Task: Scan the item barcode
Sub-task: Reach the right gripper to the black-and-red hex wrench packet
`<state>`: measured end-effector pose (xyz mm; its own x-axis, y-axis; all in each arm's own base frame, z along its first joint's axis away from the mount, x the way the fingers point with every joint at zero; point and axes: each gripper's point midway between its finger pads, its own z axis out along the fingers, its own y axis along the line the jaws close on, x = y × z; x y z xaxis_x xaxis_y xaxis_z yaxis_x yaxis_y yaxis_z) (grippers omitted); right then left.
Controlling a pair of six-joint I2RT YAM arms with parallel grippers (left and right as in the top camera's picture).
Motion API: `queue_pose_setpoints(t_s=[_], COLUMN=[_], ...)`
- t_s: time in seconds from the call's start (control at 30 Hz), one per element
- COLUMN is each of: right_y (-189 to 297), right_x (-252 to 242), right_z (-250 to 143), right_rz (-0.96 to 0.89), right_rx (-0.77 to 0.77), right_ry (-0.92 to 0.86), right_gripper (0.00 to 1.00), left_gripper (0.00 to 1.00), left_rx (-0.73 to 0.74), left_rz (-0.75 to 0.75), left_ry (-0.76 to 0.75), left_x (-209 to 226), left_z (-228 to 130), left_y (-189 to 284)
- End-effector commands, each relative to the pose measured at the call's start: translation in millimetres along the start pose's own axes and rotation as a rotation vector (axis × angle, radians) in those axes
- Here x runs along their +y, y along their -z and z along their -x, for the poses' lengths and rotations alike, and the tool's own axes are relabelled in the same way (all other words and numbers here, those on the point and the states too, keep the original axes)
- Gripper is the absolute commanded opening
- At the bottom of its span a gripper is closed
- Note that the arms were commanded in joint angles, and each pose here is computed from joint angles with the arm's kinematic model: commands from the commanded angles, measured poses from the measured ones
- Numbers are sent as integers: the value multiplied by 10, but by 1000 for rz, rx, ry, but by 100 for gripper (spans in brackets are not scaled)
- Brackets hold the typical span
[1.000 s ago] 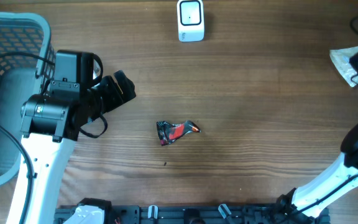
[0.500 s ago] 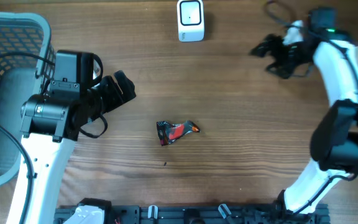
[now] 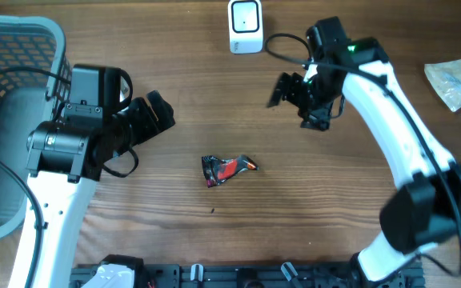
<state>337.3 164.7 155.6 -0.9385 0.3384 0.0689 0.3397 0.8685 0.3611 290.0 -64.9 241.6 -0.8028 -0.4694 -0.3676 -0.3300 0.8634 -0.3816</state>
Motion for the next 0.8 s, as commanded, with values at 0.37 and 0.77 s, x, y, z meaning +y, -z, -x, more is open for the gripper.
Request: queue_pose_setpoints(t_s=[0.37,0.77], right_y=[-776,-1486], right_x=[358,180], right_z=[-1156,-1134], right_rz=[-35,-42], right_rx=[76,57], right_ry=[-339,-545], right_gripper=[100,100], left_gripper=[100,100], left_rx=[-5,-5], left_rz=[-15,-15], left_ry=[-12,-12], left_x=[-25,-25], left_z=[22,22], left_y=[28,28])
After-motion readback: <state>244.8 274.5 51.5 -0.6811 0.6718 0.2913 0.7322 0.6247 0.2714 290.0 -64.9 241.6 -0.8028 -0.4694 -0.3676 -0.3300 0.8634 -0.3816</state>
